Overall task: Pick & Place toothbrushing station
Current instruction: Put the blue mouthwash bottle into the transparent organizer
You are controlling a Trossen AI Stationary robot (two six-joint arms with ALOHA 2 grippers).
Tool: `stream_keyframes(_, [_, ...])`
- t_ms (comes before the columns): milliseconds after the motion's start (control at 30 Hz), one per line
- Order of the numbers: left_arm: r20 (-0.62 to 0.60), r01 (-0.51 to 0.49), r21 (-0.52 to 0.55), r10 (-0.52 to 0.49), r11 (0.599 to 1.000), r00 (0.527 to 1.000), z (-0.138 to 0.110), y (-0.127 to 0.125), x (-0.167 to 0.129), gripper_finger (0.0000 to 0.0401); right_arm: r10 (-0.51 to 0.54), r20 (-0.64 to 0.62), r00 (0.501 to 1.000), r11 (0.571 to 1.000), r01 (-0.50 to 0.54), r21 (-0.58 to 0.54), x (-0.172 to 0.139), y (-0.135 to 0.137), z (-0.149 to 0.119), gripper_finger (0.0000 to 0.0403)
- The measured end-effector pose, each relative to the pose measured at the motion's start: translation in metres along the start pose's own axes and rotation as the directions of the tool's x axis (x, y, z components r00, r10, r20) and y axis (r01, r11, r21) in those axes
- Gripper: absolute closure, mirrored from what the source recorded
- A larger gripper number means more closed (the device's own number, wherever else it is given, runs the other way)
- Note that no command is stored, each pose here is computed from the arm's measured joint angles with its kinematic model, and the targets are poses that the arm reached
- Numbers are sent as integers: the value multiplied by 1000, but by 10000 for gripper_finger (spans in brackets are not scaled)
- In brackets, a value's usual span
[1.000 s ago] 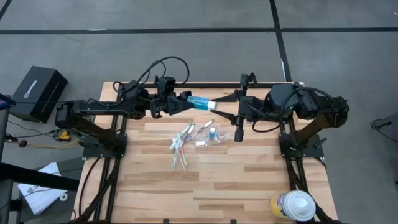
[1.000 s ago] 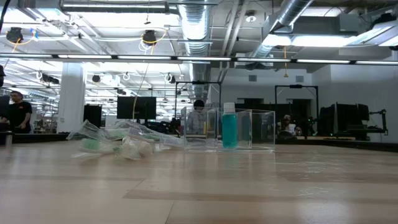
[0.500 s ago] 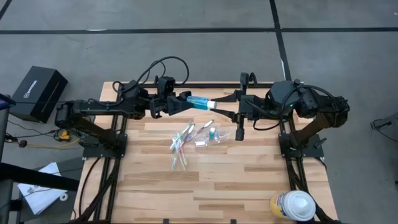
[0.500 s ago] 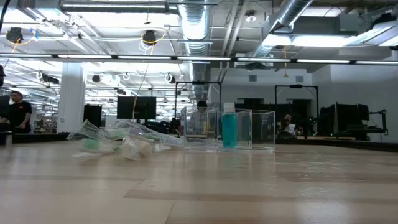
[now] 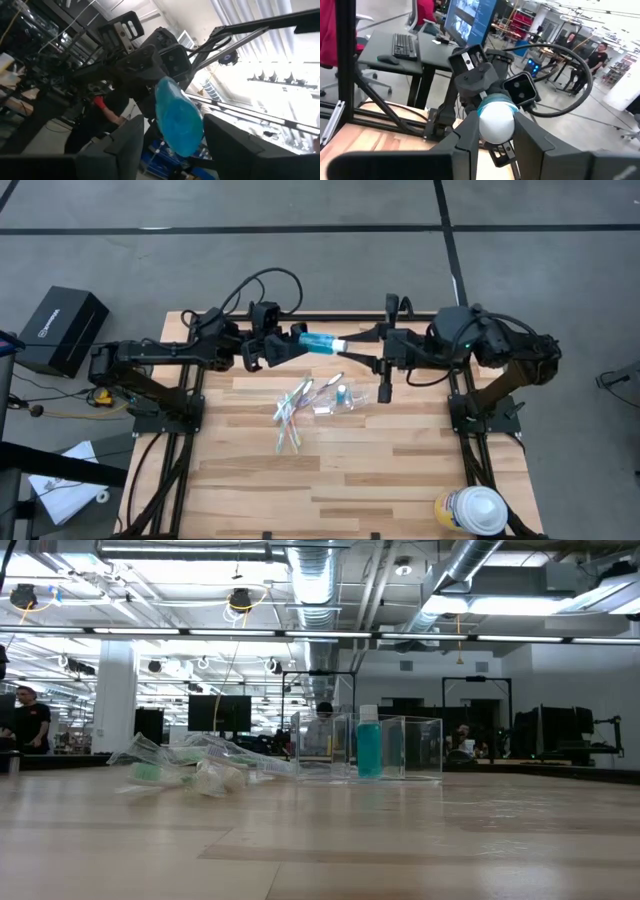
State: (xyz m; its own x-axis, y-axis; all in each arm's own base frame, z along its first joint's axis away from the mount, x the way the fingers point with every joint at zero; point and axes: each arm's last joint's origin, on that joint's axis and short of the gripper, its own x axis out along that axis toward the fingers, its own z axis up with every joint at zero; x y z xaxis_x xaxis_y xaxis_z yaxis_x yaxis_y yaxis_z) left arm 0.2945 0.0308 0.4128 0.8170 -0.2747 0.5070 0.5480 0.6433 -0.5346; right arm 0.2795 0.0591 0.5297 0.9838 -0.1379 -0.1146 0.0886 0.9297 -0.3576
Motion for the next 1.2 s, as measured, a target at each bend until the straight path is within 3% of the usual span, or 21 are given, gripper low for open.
stream_keyframes(367, [-30,-15,101,18,995,999,15,13,-9,263,-11,-10,1000,1000,11,20,-11,-8,7,323])
stream_keyframes(667, [-88,-64,181,81,981,993,37,35,-27,267,38,-107,994,996,-29,79,-15,-1,-1,323])
stream_keyframes(800, [-139,-134,214,166,968,976,46,51,-40,267,55,-150,987,994,-40,103,-17,1,-5,323])
stream_keyframes(967, [-151,-213,255,257,943,955,58,65,-55,267,90,-287,954,988,-50,144,-20,4,-19,323])
stream_keyframes(1200, [-141,-227,347,290,910,947,64,69,-62,268,133,-482,866,977,-33,210,-4,5,-45,323])
